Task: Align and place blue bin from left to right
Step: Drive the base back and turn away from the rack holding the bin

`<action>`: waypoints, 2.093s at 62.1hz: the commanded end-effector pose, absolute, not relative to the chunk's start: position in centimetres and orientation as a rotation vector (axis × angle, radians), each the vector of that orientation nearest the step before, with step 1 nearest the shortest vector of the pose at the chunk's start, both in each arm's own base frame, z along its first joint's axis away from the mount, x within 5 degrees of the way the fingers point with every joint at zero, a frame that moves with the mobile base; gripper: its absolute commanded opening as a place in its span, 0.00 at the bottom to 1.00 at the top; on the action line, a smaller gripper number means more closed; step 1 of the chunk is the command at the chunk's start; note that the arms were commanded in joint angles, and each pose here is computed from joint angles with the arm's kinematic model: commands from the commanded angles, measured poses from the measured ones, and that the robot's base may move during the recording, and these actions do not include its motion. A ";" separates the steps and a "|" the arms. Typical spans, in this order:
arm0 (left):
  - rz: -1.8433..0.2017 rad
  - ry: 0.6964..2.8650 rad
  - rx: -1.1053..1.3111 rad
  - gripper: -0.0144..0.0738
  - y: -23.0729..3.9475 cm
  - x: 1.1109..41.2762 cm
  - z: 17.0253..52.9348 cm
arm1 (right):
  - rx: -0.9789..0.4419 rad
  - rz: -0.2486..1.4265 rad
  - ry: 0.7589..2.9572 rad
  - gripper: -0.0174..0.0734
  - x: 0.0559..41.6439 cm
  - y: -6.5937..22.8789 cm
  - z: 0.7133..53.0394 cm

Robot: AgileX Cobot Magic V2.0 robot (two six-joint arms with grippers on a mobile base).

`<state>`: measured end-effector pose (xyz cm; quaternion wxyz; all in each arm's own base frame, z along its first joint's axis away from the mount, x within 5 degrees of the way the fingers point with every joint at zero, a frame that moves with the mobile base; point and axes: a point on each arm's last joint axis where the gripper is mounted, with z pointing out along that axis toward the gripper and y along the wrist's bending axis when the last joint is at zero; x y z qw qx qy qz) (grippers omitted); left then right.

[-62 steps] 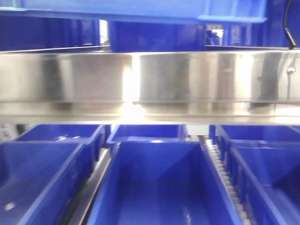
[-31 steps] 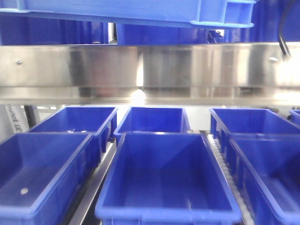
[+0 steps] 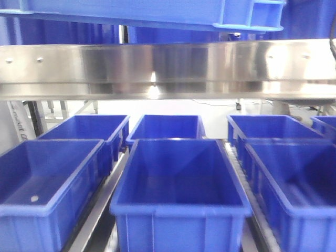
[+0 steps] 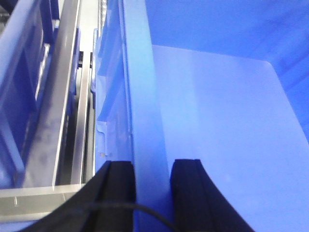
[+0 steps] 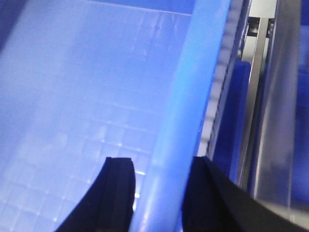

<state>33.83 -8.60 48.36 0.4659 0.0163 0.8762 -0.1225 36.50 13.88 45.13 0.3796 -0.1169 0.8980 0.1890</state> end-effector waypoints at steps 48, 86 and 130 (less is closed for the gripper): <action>-0.596 1.977 0.039 0.18 -10.8 32.2 51.4 | -0.254 0.634 2.172 0.12 36.3 15.2 46.7; -0.596 1.977 0.039 0.18 -10.8 32.2 51.4 | -0.254 0.634 2.172 0.12 36.3 15.2 46.7; -0.596 1.977 0.039 0.18 -10.8 32.2 51.4 | -0.254 0.634 2.172 0.12 36.3 15.2 46.7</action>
